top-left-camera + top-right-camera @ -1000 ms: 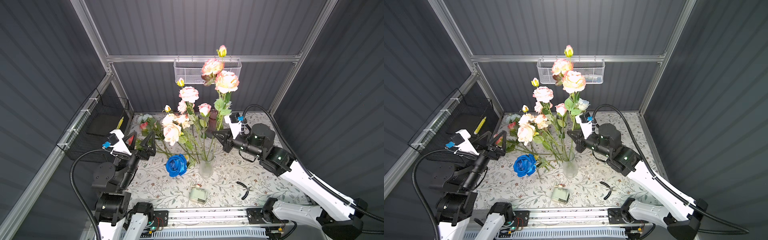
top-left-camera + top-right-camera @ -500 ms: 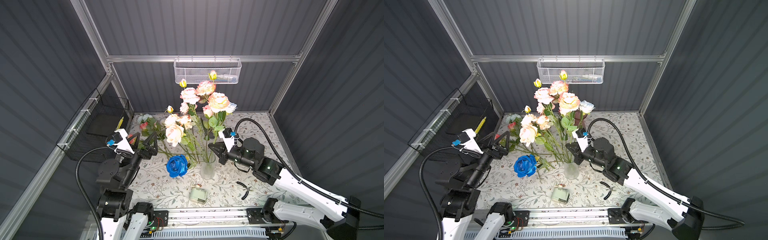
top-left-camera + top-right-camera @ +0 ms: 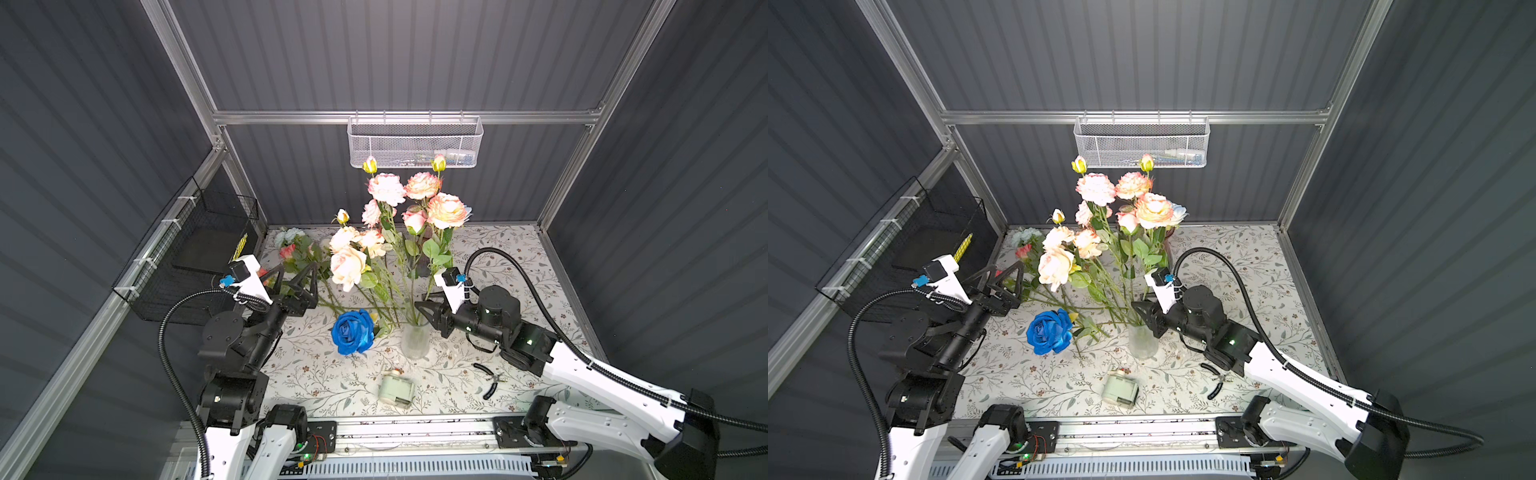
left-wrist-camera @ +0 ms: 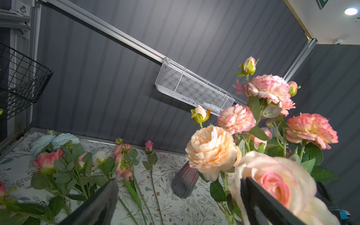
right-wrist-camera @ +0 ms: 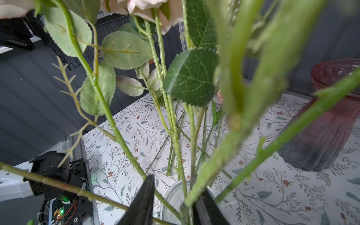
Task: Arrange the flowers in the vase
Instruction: 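Open the right gripper to release the pink rose in the vase, then withdraw right gripper from the vase while left gripper returns to the bunch, then grasp a pink rose stem in the loose bunch with the left gripper, then lift the pink rose high with left gripper while right gripper rises toward it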
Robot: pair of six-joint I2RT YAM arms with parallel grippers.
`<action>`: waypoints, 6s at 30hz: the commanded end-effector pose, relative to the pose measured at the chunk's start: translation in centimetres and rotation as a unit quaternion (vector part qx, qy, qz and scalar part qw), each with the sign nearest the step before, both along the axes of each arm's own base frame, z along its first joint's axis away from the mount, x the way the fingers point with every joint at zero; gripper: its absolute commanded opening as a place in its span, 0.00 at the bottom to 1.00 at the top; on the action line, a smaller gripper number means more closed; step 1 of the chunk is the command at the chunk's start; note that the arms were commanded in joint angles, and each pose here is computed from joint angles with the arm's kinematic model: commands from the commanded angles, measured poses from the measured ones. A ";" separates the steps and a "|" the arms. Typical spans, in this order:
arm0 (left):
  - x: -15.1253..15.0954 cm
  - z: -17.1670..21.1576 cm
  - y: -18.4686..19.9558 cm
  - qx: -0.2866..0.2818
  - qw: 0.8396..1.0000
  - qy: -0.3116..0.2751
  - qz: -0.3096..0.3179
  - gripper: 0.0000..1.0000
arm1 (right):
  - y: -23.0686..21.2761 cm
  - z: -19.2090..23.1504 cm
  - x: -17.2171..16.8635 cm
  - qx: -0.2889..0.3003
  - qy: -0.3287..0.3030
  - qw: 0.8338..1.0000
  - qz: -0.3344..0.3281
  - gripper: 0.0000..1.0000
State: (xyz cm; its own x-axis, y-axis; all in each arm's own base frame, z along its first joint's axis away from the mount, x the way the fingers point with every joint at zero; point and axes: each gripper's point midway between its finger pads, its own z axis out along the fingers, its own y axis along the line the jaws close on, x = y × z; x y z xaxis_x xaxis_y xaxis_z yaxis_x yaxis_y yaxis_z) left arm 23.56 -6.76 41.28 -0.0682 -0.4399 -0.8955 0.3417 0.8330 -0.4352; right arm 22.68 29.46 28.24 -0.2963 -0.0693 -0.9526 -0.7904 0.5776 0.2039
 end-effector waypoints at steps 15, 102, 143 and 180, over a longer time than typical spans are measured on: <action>0.4 -0.6 -0.1 -0.009 1.000 0.011 0.000 1.00 | -1.6 2.2 -1.9 0.054 -0.018 0.998 -0.002 0.83; 17.2 -34.2 7.7 -0.013 0.841 0.445 0.308 0.32 | -11.0 -5.3 -6.4 0.107 0.082 0.986 -0.099 0.86; 16.7 -23.6 8.0 -0.071 0.906 0.305 0.285 0.00 | -11.3 -4.4 -6.2 0.113 0.078 0.985 -0.107 0.86; -1.9 28.4 -3.0 -0.051 0.948 -0.285 -0.132 0.00 | -9.1 8.1 -7.1 0.143 -0.002 0.989 -0.028 0.86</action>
State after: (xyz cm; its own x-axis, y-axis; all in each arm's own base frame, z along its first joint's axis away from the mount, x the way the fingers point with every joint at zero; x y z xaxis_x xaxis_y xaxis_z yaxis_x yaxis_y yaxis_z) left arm 24.37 -8.65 66.28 0.2589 -0.5411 -0.8001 0.6403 0.7163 -0.2773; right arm 16.09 20.30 33.56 -0.3399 0.2044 -0.9180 -0.7188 0.5730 0.3937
